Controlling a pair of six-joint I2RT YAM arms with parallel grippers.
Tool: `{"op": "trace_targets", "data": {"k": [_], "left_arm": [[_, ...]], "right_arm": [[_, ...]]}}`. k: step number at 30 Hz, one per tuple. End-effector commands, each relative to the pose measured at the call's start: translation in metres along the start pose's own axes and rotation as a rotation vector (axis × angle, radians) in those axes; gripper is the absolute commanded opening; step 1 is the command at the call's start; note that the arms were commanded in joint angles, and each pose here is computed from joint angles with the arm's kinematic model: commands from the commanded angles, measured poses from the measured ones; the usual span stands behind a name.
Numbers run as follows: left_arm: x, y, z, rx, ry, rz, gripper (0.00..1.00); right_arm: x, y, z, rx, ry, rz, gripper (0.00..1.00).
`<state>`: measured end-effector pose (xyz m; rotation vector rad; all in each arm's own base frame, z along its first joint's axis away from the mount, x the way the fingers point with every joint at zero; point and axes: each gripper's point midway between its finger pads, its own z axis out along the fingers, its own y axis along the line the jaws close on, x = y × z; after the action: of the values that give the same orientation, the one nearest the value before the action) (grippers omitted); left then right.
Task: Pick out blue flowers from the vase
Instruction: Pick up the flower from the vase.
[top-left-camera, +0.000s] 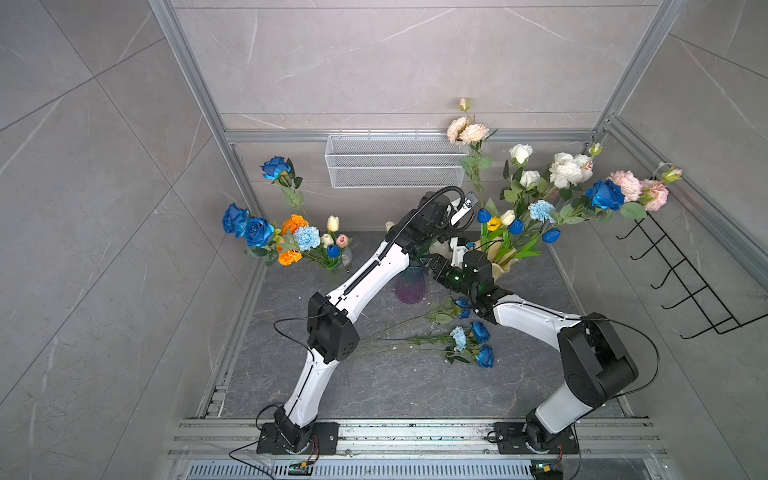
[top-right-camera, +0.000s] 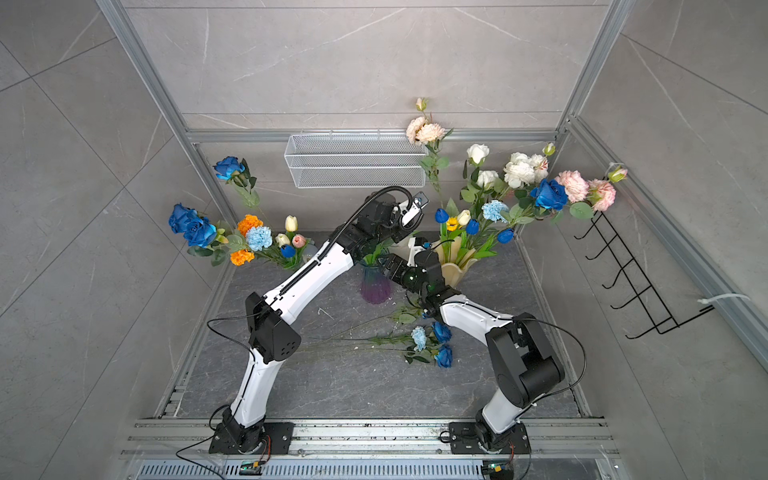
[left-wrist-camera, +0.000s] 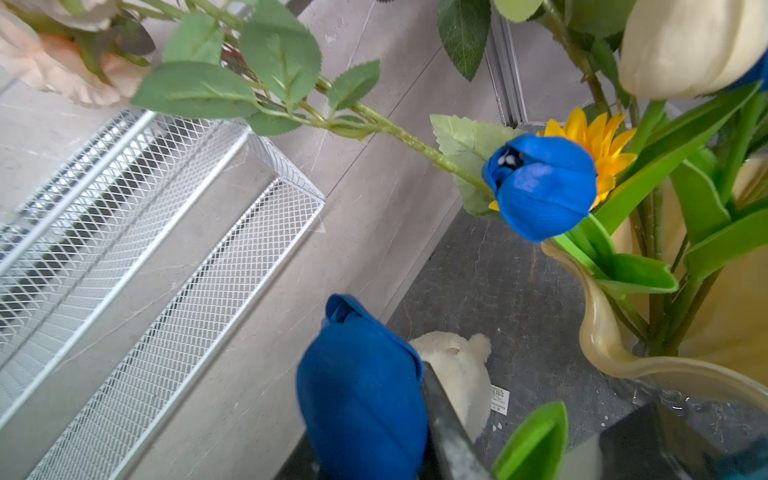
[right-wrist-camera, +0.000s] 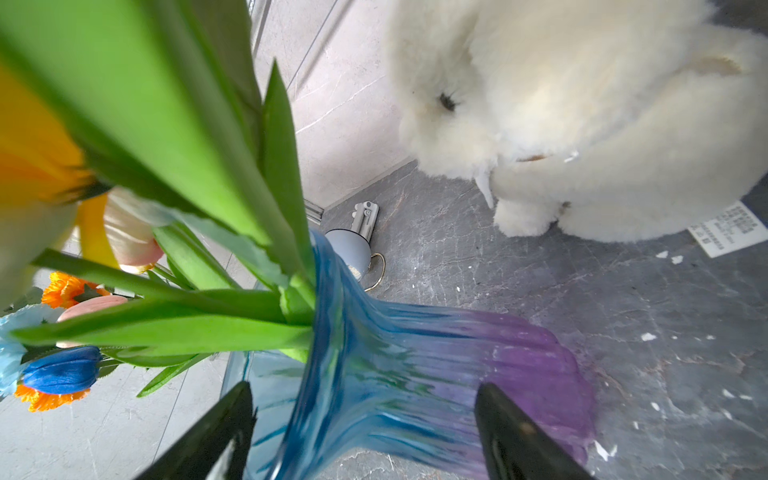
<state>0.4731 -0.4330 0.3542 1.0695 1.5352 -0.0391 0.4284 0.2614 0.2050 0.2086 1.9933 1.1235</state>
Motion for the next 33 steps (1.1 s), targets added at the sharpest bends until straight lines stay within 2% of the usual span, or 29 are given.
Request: {"op": "trace_targets", "data": {"k": [1, 11, 21, 27, 30, 33], "left_arm": [[-0.077, 0.051, -0.064, -0.123, -0.203, -0.008, 0.29], [-0.135, 0.085, -0.141, -0.183, -0.372, -0.016, 0.3], [-0.18, 0.117, -0.259, -0.242, -0.581, -0.013, 0.3], [-0.183, 0.124, -0.343, -0.228, -0.654, 0.0, 0.32], [-0.17, 0.118, -0.374, -0.18, -0.624, 0.001, 0.32], [-0.143, 0.109, -0.39, -0.158, -0.555, -0.005, 0.31]], "right_arm": [[0.01, -0.012, 0.004, 0.053, 0.04, 0.002, 0.84], [0.009, -0.01, 0.002, 0.054, 0.04, -0.005, 0.84], [0.006, -0.008, 0.002, 0.057, 0.038, -0.014, 0.84], [-0.004, 0.008, -0.004, 0.031, 0.021, -0.029, 0.84], [-0.018, 0.031, -0.017, -0.004, -0.008, -0.057, 0.84], [-0.035, 0.058, -0.034, -0.033, -0.041, -0.096, 0.84]]}}
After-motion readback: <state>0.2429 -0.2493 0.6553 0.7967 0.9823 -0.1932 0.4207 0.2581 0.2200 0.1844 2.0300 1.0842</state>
